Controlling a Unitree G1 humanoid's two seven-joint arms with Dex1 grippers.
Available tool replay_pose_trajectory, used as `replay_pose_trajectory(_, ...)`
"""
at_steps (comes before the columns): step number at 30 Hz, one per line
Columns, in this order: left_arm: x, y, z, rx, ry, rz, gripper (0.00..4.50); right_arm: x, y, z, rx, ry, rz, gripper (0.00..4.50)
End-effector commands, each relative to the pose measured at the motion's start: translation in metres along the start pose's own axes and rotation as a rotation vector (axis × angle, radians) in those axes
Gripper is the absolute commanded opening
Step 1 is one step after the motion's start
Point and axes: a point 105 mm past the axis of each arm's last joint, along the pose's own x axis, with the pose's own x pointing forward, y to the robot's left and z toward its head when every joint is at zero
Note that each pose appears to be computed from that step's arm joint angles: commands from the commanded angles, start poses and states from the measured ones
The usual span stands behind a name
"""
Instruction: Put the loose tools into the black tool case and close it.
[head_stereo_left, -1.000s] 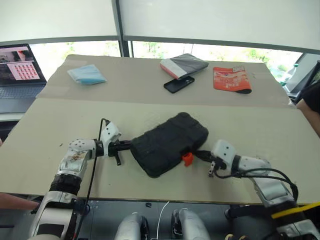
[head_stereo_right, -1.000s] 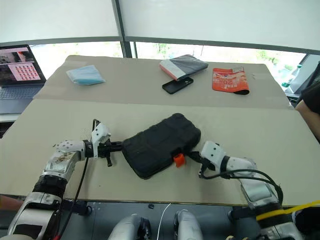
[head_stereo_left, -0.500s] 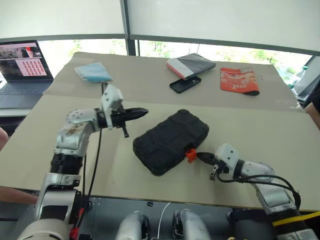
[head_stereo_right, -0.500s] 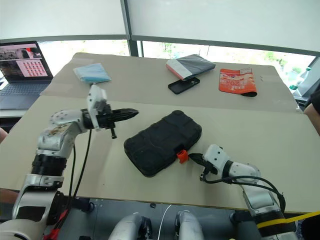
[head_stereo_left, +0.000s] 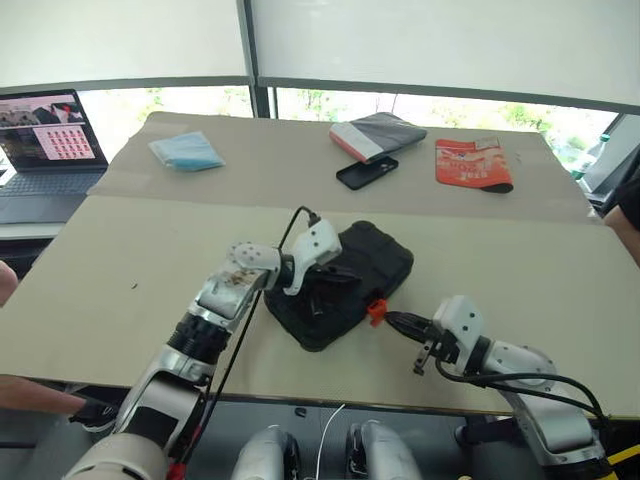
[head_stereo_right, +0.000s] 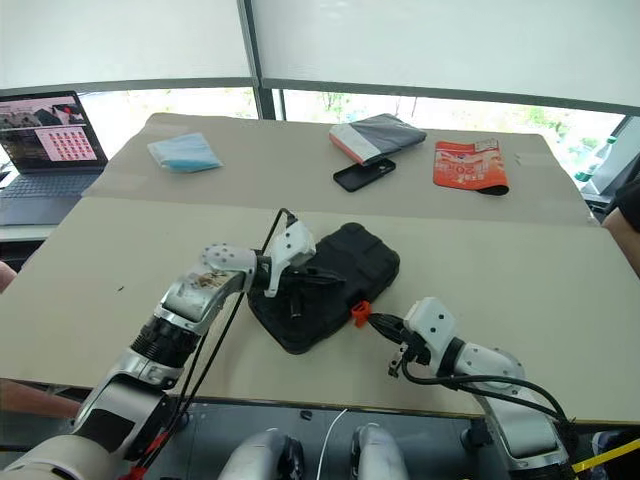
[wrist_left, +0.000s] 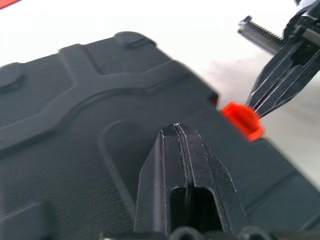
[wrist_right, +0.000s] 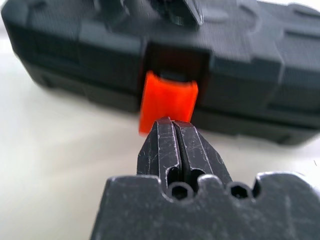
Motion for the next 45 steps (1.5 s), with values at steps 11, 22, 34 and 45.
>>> replay_pose_trajectory(11,0.0,-0.003,-0.034,-0.12,0.099,0.013,0.02,0.009,-0.005,-0.005,-0.005,0.055,-0.008,0.0)
replay_pose_trajectory(22,-0.009,0.012,-0.04,-0.156,0.118,0.071,0.02,0.028,-0.009,0.026,0.016,-0.097,-0.029,0.0)
replay_pose_trajectory(34,-0.009,0.004,-0.053,-0.2,0.166,0.027,0.02,0.02,-0.013,0.039,0.068,-0.172,-0.046,0.0)
replay_pose_trajectory(45,-0.011,0.005,-0.055,-0.197,0.171,0.035,0.02,-0.001,-0.021,0.036,0.08,-0.153,-0.055,0.0)
